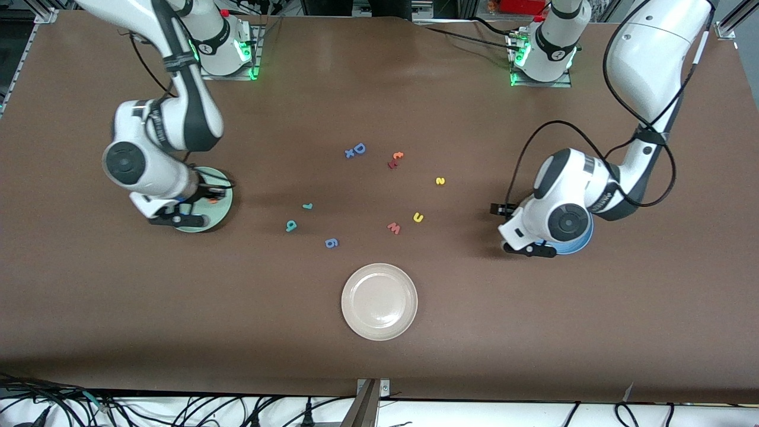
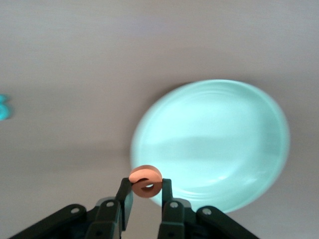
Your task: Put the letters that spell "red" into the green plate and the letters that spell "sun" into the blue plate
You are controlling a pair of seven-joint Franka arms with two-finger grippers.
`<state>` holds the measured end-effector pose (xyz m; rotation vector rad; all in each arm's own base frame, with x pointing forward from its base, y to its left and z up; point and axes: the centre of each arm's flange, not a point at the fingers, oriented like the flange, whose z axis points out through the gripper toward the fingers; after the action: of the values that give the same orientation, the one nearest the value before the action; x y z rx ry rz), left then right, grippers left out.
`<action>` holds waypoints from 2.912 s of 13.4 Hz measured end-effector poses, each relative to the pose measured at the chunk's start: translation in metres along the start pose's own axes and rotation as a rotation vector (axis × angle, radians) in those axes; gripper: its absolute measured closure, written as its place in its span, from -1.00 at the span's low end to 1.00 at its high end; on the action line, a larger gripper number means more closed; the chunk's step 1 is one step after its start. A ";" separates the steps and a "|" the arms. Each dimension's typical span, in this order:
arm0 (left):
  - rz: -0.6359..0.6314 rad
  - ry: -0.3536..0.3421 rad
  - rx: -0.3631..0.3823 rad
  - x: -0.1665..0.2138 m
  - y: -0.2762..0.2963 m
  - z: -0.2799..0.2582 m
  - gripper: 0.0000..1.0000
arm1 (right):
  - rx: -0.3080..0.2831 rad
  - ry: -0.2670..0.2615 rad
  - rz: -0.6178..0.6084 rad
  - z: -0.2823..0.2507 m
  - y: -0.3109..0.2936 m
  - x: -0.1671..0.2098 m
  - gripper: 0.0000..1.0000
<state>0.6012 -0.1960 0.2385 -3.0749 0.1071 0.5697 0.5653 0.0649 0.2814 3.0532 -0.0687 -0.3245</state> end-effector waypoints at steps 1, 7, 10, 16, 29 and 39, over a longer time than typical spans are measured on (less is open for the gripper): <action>-0.028 0.029 -0.020 -0.004 0.022 0.000 -1.00 | -0.009 -0.018 0.003 0.010 0.023 0.003 0.45; -0.107 0.179 -0.124 -0.048 0.092 0.042 -1.00 | -0.047 -0.121 -0.010 0.082 0.099 0.013 0.45; -0.175 0.220 -0.090 -0.091 0.131 0.060 -1.00 | -0.051 -0.123 -0.022 0.086 0.093 0.014 0.35; -0.184 0.267 -0.073 -0.117 0.152 0.086 -1.00 | -0.003 -0.066 -0.013 0.059 0.055 0.022 -0.89; -0.111 0.293 -0.067 -0.119 0.156 0.115 -0.79 | 0.108 0.130 0.164 0.017 -0.222 -0.045 -0.94; -0.137 0.308 -0.059 -0.122 0.161 0.119 0.22 | 0.085 0.204 -0.100 0.067 -0.249 -0.044 -0.82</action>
<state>0.4339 -0.3459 0.1716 -3.1687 -0.1191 0.0935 0.5179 0.3105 0.2069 3.1612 0.0841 -0.0136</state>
